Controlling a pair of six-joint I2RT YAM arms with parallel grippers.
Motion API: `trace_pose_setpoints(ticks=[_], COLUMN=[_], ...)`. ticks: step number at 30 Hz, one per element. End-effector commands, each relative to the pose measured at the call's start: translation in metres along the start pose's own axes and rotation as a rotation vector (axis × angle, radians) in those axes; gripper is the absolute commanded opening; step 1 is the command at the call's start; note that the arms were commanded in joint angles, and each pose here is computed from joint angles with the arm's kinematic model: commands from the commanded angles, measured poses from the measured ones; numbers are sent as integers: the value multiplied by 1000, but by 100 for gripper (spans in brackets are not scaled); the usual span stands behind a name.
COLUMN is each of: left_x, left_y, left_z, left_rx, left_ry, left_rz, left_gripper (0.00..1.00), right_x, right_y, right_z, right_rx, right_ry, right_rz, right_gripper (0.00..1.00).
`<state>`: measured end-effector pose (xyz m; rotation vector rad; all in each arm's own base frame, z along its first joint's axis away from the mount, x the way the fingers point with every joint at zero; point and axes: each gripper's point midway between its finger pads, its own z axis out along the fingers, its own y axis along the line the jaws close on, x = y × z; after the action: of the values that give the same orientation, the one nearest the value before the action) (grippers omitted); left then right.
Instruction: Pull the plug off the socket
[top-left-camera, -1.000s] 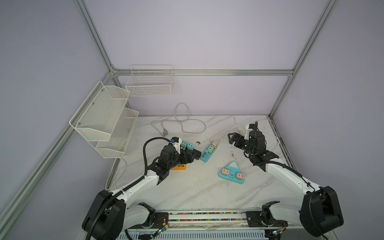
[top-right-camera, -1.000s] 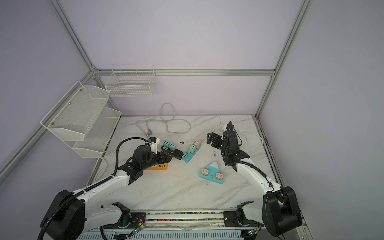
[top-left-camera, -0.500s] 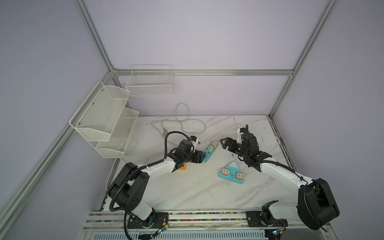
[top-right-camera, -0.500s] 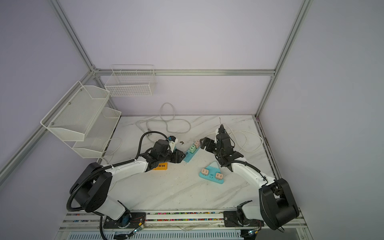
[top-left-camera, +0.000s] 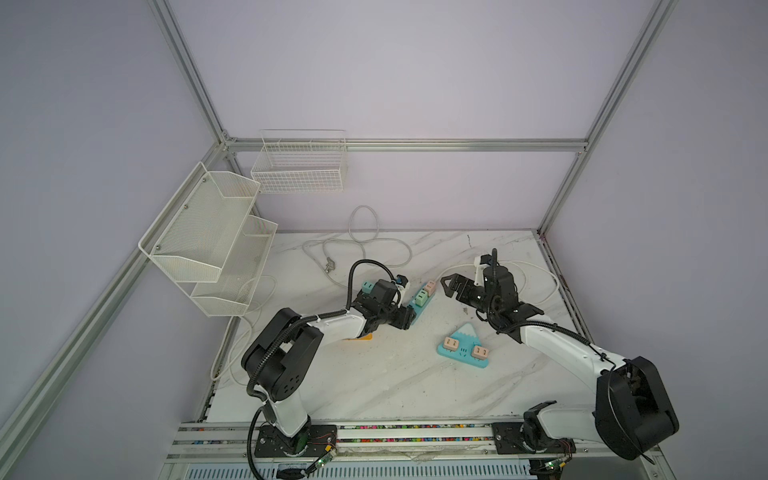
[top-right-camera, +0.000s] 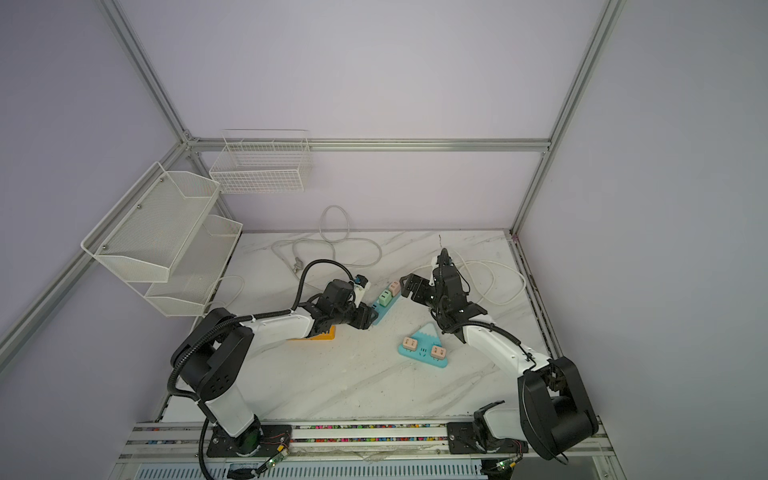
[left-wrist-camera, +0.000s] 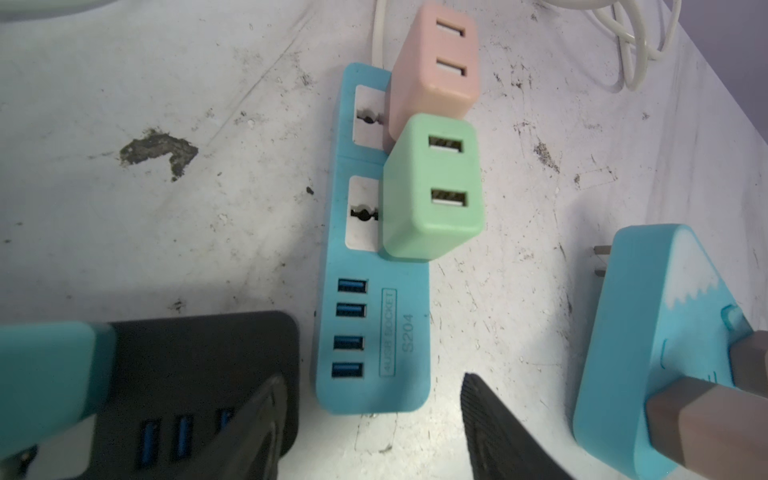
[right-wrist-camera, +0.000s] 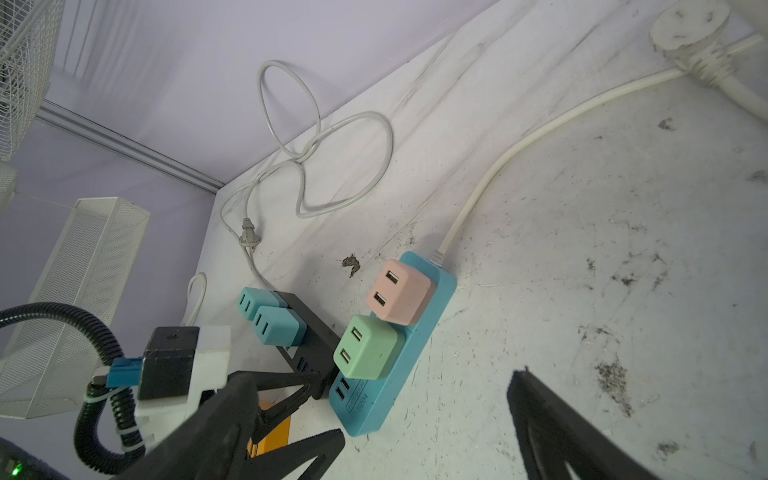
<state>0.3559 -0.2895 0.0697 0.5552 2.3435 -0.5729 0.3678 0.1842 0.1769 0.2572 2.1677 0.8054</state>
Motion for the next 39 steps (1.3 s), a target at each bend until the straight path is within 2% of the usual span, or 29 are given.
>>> trace_pose_setpoints(ticks=[1,11,25,30,39], left_x=[-42,-27,-21,-18,-9], left_y=[-12,-26,-15,-23,-37], left_z=[-3,-3,-5,-1,1], left_rx=[9,16,-69,-42,-35], left_ry=[-96,-79,-90,-82,-69], left_rz=[56,73,-4,-45,-43], left_gripper=[68,71,76,78,80], right_x=[-15,-20,-22,-25,-27], right_y=[9,12,7,7,5], right_z=[-5,-9,-9,-10,-13], right_rx=[-7,-4,19,28,43], right_ry=[-42,-59,-79,-83,-96], right_rz=[-17,-26,-29,-28,-34], right_gripper=[98,98,98,97,97])
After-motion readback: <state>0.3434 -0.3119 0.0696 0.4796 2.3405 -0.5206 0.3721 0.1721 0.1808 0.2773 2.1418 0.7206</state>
